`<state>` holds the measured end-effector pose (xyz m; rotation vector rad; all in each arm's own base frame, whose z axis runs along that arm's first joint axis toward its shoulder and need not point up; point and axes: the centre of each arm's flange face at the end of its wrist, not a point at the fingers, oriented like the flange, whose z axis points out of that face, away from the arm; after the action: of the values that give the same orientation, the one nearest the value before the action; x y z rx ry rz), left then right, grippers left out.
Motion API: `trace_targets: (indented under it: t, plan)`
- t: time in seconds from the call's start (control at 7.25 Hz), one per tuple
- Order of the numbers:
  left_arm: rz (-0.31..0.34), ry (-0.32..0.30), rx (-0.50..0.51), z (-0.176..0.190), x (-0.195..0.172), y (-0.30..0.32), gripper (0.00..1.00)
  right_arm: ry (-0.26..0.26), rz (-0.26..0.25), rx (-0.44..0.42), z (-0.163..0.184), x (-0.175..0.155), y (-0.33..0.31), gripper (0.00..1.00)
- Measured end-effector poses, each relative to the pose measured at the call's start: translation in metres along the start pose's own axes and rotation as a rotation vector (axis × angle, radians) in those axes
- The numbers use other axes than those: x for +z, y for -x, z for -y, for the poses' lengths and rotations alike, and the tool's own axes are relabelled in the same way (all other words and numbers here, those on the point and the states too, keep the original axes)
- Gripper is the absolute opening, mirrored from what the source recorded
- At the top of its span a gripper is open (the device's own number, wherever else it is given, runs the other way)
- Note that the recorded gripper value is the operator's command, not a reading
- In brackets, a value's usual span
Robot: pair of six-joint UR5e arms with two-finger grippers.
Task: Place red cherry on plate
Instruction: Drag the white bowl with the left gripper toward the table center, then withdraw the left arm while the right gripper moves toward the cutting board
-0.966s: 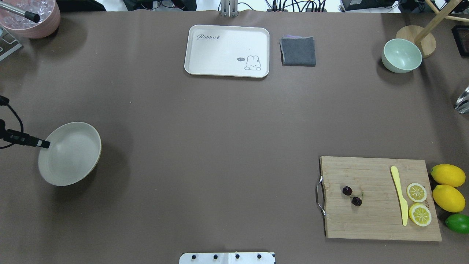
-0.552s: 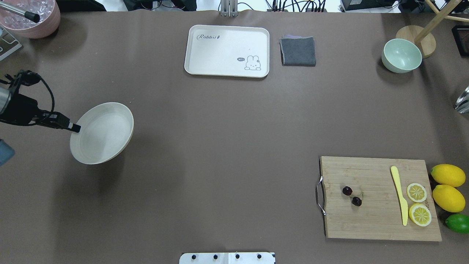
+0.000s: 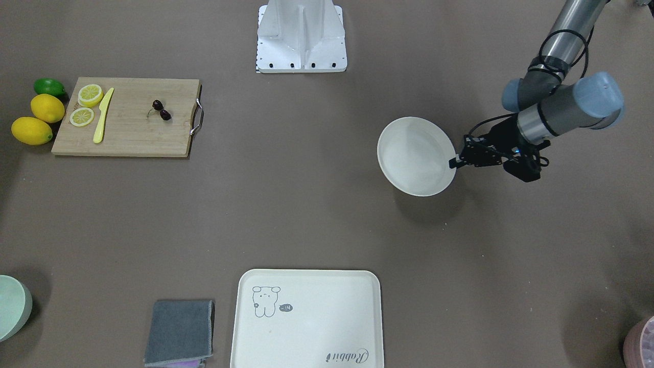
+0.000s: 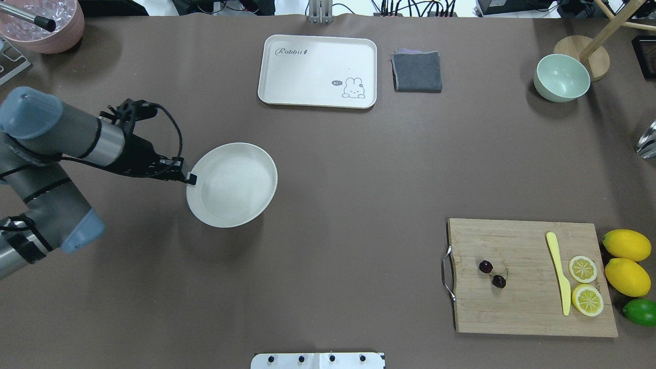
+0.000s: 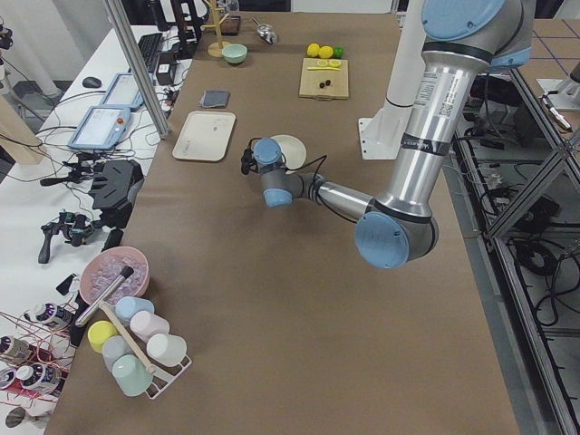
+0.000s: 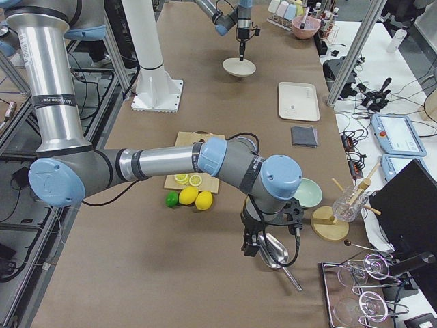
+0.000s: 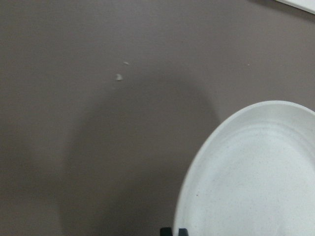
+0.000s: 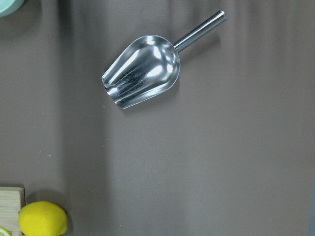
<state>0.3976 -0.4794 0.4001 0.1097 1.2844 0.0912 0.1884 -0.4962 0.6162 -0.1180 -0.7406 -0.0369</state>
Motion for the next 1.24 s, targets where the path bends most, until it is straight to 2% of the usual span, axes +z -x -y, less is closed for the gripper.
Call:
trace_targets:
  t: [0.55, 1.24]
  plan:
    - [0.085, -0.031, 0.017, -0.015, 0.064, -0.105, 0.0, 0.002, 0.002, 0.002, 0.002, 0.001, -0.001, 1.0]
    - [0.118, -0.037, 0.045, -0.041, 0.104, -0.157, 0.0, 0.002, 0.003, 0.003, 0.001, 0.001, -0.001, 1.0]
